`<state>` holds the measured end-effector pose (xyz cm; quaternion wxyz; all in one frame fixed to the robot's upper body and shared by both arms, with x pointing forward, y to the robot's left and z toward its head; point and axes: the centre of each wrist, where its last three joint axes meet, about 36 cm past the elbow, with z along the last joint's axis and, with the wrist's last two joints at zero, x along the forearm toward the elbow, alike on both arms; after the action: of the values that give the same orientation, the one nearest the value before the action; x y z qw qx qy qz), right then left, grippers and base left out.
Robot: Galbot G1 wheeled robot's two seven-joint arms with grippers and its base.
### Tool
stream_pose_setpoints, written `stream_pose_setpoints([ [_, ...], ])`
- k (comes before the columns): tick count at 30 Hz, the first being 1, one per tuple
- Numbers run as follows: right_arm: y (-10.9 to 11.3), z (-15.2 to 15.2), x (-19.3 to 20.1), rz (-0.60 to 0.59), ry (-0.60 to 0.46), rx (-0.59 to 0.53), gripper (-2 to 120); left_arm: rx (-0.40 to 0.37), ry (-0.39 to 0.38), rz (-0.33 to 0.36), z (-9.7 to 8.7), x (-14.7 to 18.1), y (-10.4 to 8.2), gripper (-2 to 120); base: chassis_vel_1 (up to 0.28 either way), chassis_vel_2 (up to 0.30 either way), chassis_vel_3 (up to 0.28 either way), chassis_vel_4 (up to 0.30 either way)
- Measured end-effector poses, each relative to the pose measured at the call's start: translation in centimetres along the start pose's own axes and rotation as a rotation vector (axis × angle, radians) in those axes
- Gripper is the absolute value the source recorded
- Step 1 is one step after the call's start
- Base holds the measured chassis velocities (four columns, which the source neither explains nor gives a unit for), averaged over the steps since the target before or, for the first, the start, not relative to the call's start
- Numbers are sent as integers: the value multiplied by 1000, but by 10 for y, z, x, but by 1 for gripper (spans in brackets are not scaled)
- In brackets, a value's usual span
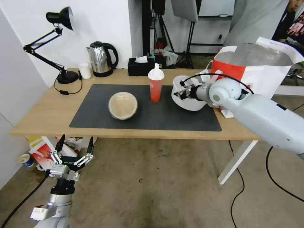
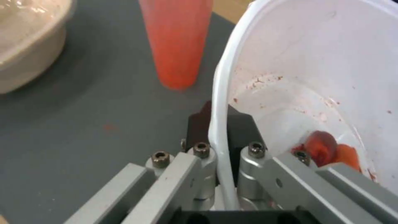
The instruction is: Pick up the trash from the table and place it into the takeout bag.
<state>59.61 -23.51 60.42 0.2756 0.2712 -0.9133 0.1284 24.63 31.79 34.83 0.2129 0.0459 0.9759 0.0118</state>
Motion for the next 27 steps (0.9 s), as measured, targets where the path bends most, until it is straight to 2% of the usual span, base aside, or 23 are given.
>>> stream_pose_setpoints([
  [14,12,-37,23,-42,-43,133,0,0,0,0,0,0,0,100,0,0,0,0],
  [27,41,-85,36,-100,-106,248,0,0,0,0,0,0,0,100,0,0,0,0],
])
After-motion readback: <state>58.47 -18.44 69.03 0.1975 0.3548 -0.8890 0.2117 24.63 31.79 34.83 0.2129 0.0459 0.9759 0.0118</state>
